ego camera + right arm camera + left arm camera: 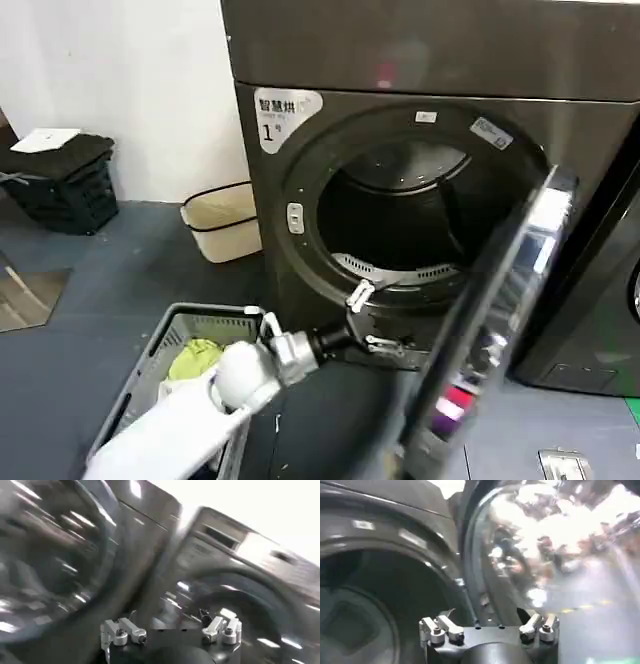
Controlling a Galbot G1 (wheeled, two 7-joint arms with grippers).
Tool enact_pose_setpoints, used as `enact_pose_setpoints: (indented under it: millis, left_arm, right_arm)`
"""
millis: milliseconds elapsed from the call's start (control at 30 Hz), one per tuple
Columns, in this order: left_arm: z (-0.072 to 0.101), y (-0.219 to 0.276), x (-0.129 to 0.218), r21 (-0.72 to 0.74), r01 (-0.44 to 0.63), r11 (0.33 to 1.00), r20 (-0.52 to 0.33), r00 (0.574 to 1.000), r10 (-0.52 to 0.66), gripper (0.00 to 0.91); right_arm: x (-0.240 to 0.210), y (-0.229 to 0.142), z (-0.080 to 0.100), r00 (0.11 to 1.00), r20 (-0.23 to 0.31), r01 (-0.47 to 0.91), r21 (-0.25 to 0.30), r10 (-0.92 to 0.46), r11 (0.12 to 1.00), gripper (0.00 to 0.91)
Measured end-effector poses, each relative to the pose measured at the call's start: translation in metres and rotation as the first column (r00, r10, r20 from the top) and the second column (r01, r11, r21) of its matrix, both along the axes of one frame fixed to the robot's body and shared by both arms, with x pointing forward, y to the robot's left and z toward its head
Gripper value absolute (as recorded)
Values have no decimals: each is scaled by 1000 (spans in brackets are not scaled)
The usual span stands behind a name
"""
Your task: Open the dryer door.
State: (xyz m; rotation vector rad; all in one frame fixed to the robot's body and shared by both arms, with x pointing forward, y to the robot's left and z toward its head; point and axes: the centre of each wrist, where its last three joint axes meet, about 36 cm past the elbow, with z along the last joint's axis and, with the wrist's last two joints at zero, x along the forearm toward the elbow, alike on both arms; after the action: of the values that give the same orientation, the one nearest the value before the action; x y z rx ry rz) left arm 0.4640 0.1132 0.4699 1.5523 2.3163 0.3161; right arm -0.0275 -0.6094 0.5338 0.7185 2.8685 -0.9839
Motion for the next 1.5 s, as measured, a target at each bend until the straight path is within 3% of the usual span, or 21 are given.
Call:
enact_pose_setpoints:
  millis: [167,367,633,833,1067,1300,1500]
  left_arm:
    - [0,-30,1,1,51,999,-2,999,-51,907]
    - [0,-67,3,8,113,994,6,994,-113,907]
    - [4,-113,11,32,153,988,31,988,-154,907]
    - [9,-152,15,41,198,979,44,979,-200,907]
    - [13,-187,22,57,226,972,54,972,-229,907]
    - [16,-211,30,77,218,973,47,974,-222,907]
    - [21,-229,33,73,223,972,45,973,-226,907]
  right_arm:
    - [-25,4,3,952,13,307,-38,-307,951,907]
    - [-37,10,17,811,45,585,-39,-584,810,907]
    - [-74,16,29,499,56,865,-78,-865,495,907]
    - [-111,30,34,299,62,948,-132,-952,289,907]
    - [-157,51,36,102,141,975,-210,-985,71,907]
    - [-187,63,39,-42,199,976,-204,-979,-83,907]
    - [-213,66,41,-108,217,963,-219,-970,-156,907]
